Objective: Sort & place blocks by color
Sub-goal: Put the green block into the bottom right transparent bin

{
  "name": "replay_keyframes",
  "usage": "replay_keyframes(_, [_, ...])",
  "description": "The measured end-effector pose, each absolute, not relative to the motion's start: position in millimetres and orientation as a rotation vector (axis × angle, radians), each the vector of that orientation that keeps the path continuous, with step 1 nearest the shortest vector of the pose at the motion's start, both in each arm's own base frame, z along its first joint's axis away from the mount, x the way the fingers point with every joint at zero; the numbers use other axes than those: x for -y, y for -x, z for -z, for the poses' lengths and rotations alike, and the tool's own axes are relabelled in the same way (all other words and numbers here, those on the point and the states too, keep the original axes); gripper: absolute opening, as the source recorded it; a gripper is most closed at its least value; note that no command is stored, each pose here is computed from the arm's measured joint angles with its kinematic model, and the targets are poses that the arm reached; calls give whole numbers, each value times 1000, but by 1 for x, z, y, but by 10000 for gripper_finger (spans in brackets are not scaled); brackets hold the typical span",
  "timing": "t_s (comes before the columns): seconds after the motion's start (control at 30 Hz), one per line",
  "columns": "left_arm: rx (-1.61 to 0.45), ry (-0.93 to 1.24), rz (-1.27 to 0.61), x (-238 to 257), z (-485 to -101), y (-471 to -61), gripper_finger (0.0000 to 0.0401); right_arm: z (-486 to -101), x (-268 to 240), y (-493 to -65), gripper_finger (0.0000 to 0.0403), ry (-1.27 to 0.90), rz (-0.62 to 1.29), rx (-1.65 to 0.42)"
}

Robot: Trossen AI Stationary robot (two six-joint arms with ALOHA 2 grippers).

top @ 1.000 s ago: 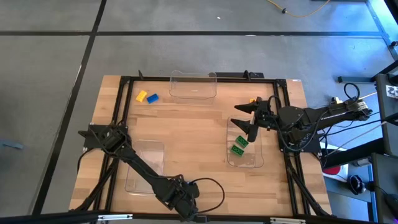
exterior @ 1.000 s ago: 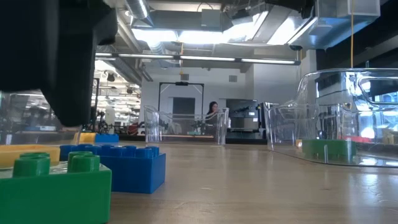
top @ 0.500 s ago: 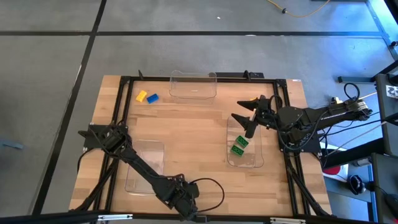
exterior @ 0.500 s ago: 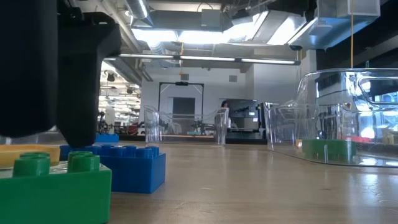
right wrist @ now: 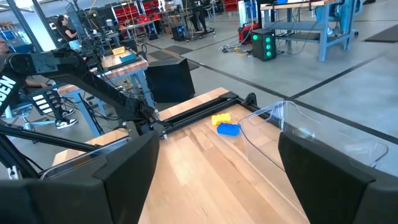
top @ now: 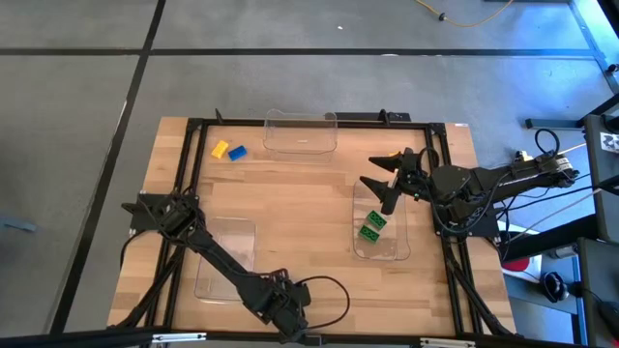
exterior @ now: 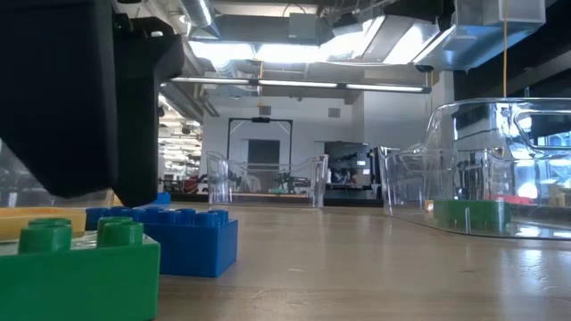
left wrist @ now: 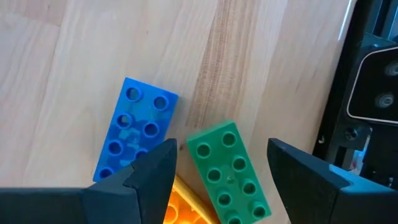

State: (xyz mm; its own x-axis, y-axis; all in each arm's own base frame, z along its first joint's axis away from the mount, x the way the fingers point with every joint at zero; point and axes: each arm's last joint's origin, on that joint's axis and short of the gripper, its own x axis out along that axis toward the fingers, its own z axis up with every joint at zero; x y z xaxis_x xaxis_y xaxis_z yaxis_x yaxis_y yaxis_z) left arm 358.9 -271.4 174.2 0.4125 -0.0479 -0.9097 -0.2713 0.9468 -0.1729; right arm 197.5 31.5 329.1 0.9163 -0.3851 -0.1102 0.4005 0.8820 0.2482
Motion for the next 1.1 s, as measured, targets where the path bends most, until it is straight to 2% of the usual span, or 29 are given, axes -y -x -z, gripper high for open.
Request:
replay_keyframes(0.23, [-1204,333,-125,275,-154,-361,243,-329,-31,-197,332,-271,409,-59])
replay_keyframes(0.6, [-1217,322,-158,275,-145,-362,238,-329,-31,-197,332,-269,409,-64])
replay_keyframes(0.7, [-1218,321,-163,274,-145,-363,213,-328,-31,-197,332,-269,410,-65])
replay_keyframes(0.87, [-1230,332,-161,269,-150,-364,132,-328,-31,-197,332,-268,410,-65])
replay_keyframes(1.0, [-1245,316,-111,262,-163,-364,126,-328,-31,-197,332,-268,409,-66])
replay_keyframes(1.1, [-1199,306,-36,254,-194,-362,126,-328,-31,-197,332,-268,409,-66])
